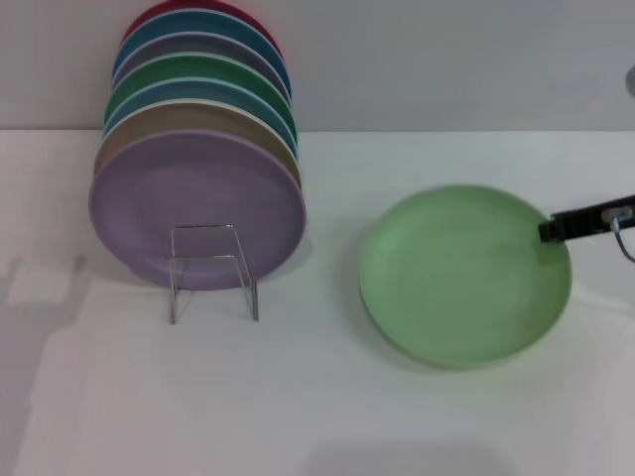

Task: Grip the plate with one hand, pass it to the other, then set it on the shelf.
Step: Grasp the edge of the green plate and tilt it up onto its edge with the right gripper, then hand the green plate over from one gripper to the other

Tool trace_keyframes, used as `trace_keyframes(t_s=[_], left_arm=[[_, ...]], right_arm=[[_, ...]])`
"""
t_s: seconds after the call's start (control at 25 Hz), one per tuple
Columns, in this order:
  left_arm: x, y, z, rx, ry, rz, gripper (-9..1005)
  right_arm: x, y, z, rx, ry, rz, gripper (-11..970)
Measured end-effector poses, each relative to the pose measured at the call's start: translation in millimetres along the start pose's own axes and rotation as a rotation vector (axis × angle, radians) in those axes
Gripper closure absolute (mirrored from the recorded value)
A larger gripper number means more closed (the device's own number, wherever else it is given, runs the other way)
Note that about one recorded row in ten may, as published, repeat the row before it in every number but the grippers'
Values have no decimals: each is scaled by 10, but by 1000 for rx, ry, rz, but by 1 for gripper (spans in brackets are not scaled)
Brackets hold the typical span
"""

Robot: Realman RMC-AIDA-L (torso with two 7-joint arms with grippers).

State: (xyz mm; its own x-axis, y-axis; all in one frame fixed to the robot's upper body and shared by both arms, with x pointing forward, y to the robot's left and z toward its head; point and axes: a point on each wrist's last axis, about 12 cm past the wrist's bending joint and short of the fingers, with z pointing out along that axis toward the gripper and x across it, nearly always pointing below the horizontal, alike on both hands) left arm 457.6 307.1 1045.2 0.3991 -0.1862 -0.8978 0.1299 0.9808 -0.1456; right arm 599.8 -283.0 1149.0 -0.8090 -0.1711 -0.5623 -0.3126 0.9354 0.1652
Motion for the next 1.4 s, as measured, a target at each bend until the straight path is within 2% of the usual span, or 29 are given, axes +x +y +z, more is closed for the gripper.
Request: trace_keyframes(t_s=[0.28,0.52,0.64,0.92,1.04,1.4], left_arm=[[-6,-6,-1,5,-5,-1,181],[-4,-22,-6,15,-4,-4,182],[1,-37,-4,23,-2,-5,182],[1,-44,5,26,-4,-6,181],[1,-44,3,26,-4,-6,181],[2,-47,10,27,-5,-7,181]], right_arm=[[-92,-19,-117,25,-97,-41,946],[-131,-63,-181,103,-211,-103,946],[-138,-85,-166,162,-306,-153,946],[-137,-74,-69,169,-408,-187,945],[-125,-22,-25,184,-465,-216,945],[-88,59,6,221,-522,-255,945]])
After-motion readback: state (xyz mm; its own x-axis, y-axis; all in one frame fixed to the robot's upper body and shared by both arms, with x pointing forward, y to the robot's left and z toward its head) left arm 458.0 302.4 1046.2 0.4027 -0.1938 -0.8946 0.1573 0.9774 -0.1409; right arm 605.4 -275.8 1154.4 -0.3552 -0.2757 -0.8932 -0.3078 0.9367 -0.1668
